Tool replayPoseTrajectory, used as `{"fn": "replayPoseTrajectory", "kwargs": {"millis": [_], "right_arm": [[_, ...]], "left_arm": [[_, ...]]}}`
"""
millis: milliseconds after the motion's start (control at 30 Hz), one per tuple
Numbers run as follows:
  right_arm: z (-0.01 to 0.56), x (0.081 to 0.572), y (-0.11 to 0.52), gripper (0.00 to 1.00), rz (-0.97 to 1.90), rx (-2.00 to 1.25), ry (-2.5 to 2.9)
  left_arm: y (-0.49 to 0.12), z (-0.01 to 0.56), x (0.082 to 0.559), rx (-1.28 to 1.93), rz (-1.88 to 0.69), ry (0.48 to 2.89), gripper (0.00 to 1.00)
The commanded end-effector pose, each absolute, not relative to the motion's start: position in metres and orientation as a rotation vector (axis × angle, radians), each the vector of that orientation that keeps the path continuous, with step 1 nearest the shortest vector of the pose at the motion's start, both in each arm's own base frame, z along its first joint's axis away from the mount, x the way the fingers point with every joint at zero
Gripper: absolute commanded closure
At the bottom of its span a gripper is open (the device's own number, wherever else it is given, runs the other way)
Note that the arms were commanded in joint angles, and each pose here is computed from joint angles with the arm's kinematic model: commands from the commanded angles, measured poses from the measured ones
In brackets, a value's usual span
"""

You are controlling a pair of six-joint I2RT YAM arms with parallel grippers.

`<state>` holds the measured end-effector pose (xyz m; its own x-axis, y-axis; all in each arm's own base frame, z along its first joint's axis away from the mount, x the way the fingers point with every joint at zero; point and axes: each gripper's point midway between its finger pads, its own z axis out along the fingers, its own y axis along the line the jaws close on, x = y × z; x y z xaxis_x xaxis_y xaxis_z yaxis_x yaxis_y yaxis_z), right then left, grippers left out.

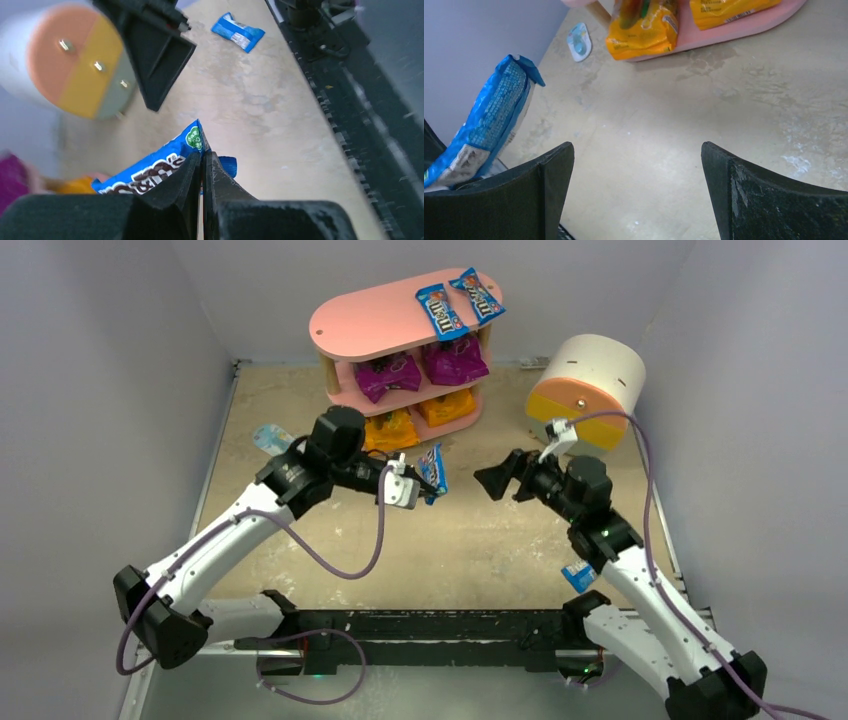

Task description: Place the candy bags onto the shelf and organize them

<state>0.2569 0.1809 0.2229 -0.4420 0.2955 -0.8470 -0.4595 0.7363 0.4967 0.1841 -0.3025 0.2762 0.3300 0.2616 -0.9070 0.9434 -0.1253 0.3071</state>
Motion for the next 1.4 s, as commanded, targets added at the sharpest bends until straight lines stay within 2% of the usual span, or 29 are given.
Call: {"fn": "replayPoseTrajectory", "kwargs": {"millis": [0, 167, 300, 567, 667, 800, 867, 967, 1100, 1200, 1267, 1367], "right_arm": [[0.241, 0.249, 0.177, 0.02, 0.849, 0.014, 2.084], [0.249, 0.236, 0.181, 0.03, 0.818, -0.060, 2.316], [0.262, 0.231, 0.177, 0.03, 0.802, -0.078, 2.326], [0.269, 0.191, 0.215, 0.05, 1.162, -0.398, 2.291], [0.264, 0.188, 0.224, 0.12, 1.240, -0.422, 2.334], [0.254, 0.171, 0.226, 0.14, 1.311, -0.586, 2.366], [0.249, 0.170, 0.222, 0.12, 1.265, -0.699, 2.306], [0.255, 0.196, 0.213, 0.11, 1.024, -0.774, 2.043], [0.299, 0.221, 0.191, 0.06, 0.740, -0.701, 1.557], [0.286, 0.196, 0.186, 0.02, 0.540, -0.967, 1.177], [0.282, 0.163, 0.202, 0.02, 0.612, -1.136, 0.965], [0.273, 0.147, 0.213, 0.02, 0.605, -1.275, 0.768]], "left_arm": [[-0.305, 0.292, 0.167, 1.985, -0.672, 0.536, 1.00], [-0.304, 0.254, 0.175, 2.306, -0.429, 0.370, 1.00], [-0.294, 0.238, 0.180, 2.402, -0.279, 0.262, 1.00], [-0.278, 0.212, 0.140, 2.473, -0.248, -0.126, 1.00], [-0.276, 0.205, 0.131, 2.504, -0.245, -0.207, 1.00], [-0.281, 0.201, 0.125, 2.541, -0.263, -0.244, 1.00], [-0.280, 0.200, 0.119, 2.554, -0.297, -0.258, 1.00], [-0.278, 0.205, 0.108, 2.537, -0.332, -0.313, 1.00], [-0.279, 0.223, 0.083, 2.448, -0.458, -0.372, 1.00], [-0.273, 0.234, 0.062, 2.392, -0.561, -0.428, 1.00], [-0.271, 0.237, 0.055, 2.357, -0.570, -0.454, 1.00], [-0.271, 0.243, 0.048, 2.313, -0.586, -0.480, 1.00]]}}
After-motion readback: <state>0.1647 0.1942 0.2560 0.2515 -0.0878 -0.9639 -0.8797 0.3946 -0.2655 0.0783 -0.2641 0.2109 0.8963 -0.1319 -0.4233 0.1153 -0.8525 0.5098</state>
